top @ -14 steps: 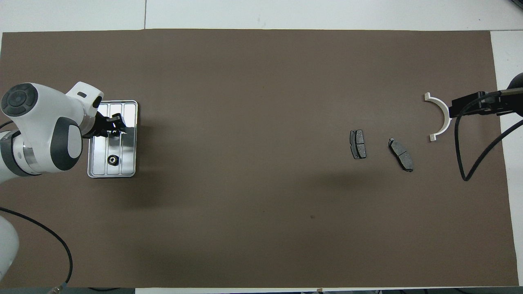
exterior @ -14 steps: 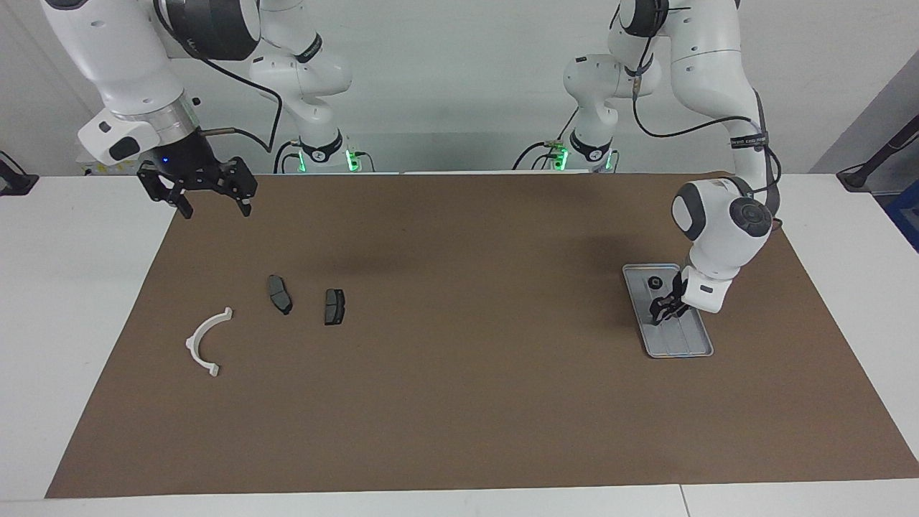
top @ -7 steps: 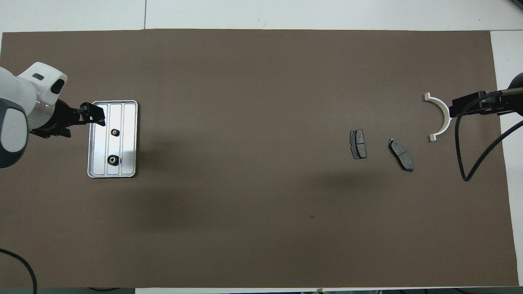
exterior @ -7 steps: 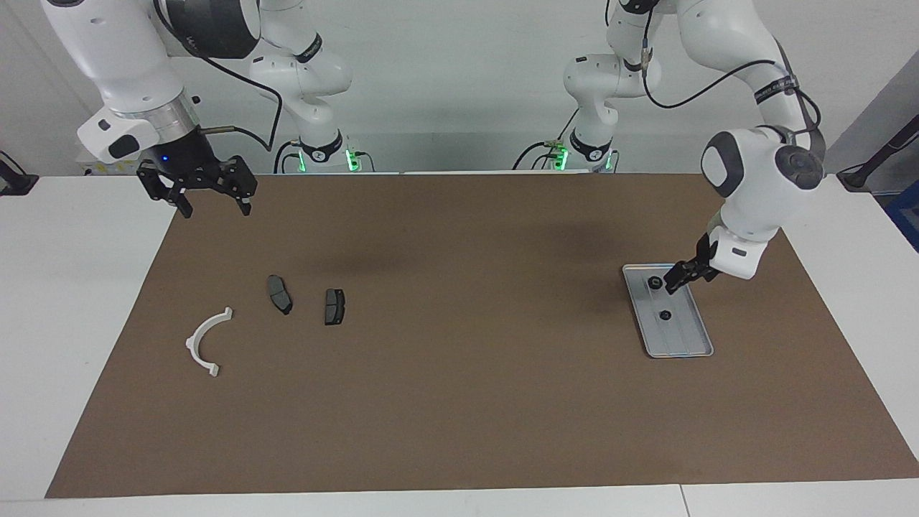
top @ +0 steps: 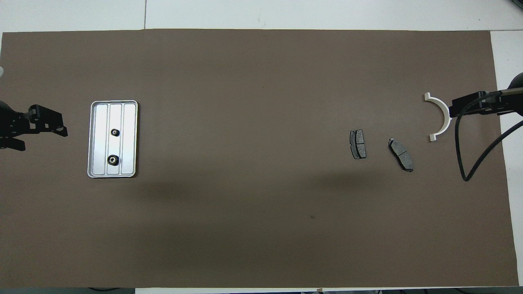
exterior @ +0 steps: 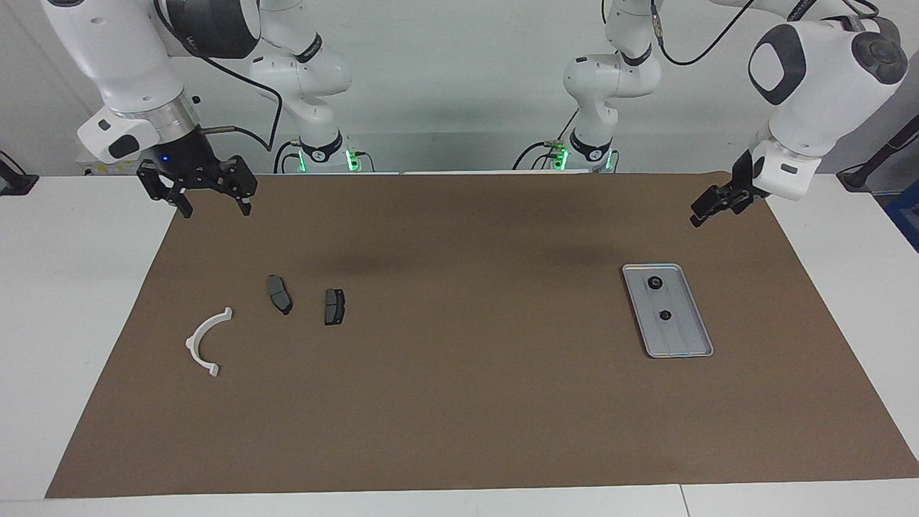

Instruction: Pick bearing gear from pile to tray

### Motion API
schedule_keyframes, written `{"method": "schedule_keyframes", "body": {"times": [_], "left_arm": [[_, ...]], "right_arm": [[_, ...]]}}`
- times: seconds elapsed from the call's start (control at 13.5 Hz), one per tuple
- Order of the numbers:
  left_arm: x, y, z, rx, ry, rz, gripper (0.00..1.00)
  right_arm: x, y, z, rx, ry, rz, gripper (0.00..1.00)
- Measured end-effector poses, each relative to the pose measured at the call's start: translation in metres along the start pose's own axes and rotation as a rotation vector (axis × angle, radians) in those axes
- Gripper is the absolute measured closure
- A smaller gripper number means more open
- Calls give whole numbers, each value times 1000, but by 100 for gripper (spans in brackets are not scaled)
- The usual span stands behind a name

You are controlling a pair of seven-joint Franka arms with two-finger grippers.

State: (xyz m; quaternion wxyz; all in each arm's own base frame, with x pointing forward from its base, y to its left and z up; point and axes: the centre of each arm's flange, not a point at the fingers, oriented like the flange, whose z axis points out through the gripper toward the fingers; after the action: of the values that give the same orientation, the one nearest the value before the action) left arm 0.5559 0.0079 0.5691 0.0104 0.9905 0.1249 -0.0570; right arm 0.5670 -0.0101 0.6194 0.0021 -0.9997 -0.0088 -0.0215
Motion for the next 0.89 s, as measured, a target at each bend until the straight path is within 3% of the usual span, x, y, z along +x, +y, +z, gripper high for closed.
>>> {"method": "schedule_keyframes", "body": {"times": [0.52,0.89], "left_arm": [[1,-12,4,-2,-8,-21,0],[-16,-1,-1,-2,-1,6,0]], "right_arm": [[0,0,0,0,0,0,0],[0,0,0,0,0,0,0]]}}
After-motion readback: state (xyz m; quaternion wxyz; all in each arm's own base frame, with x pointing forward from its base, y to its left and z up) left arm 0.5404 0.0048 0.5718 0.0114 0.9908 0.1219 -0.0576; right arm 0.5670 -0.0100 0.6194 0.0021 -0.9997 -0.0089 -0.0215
